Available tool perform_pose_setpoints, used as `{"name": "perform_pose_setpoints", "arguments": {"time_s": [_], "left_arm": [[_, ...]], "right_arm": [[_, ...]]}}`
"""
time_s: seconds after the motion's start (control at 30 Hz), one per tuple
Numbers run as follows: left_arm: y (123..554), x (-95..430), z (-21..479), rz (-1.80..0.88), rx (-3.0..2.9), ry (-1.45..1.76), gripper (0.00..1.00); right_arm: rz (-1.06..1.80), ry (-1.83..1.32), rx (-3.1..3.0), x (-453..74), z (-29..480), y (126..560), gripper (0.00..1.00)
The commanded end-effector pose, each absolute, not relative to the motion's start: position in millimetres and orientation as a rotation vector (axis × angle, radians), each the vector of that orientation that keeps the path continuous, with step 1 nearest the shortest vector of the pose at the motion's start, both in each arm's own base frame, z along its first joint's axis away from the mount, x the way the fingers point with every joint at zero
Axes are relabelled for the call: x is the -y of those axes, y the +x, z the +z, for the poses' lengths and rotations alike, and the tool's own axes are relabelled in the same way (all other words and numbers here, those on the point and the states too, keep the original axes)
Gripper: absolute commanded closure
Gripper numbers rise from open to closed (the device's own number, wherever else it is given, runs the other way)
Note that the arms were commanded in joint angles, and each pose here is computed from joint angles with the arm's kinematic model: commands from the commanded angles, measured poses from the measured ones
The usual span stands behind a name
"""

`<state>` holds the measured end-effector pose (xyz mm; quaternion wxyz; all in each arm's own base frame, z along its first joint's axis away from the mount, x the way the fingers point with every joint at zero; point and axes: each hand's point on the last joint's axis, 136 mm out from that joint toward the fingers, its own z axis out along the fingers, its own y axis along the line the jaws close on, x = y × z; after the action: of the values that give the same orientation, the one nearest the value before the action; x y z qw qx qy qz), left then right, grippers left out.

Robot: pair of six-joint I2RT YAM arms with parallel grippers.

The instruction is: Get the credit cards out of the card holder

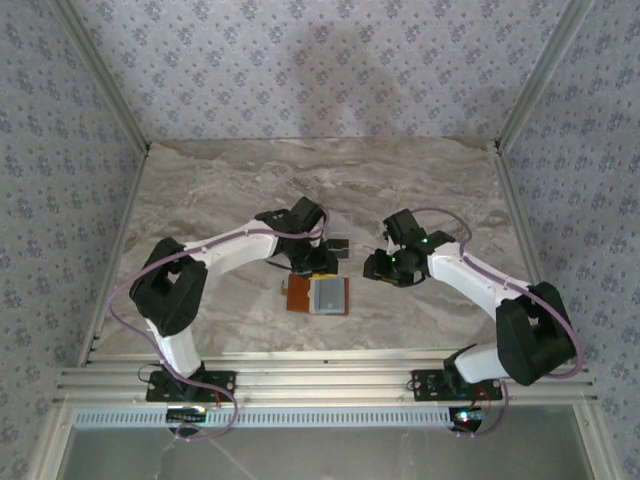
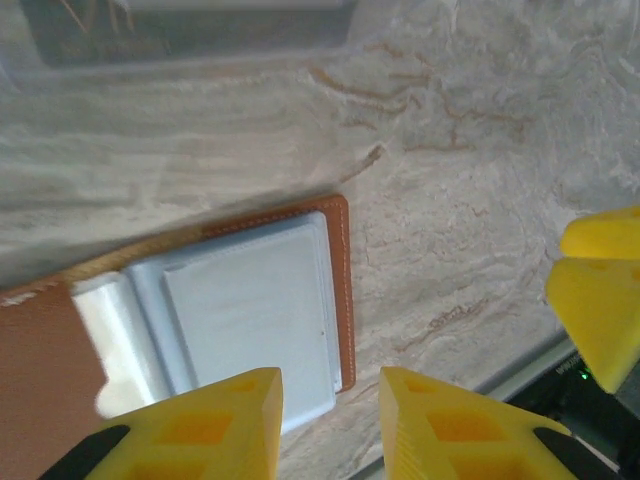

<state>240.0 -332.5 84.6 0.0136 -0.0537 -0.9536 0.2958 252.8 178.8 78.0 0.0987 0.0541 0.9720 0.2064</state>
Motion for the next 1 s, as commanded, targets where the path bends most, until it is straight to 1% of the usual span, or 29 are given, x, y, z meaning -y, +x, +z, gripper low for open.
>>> {"name": "perform_pose_setpoints", "arguments": {"time_s": [0.0, 0.13, 0.4, 0.7, 0.97], "left_arm": [[225.5, 354.8, 94.7, 1.078, 2.852, -0.178, 0.68], [218.0, 364.7, 92.2, 1.101, 2.808, -0.22, 0.68], [211.5, 360.4, 63.2, 0.983, 2.783, -0.181, 0.68], [204.3, 366.4, 51.1, 1.023, 2.721, -0.18, 0.68], [196.5, 352.6, 33.7, 0.895, 2.741, -0.194, 0.68]], "right_arm": [[0.627, 0.147, -2.861, -185.2, 85.5, 258.0, 0.54], [0.627, 0.144, -2.859, -185.7, 87.0, 259.7, 0.54], [0.625, 0.131, -2.864, -188.6, 88.0, 259.2, 0.54], [0.617, 0.125, -2.871, -188.9, 87.8, 257.4, 0.55], [0.611, 0.12, -2.87, -189.7, 89.0, 258.2, 0.55]]}}
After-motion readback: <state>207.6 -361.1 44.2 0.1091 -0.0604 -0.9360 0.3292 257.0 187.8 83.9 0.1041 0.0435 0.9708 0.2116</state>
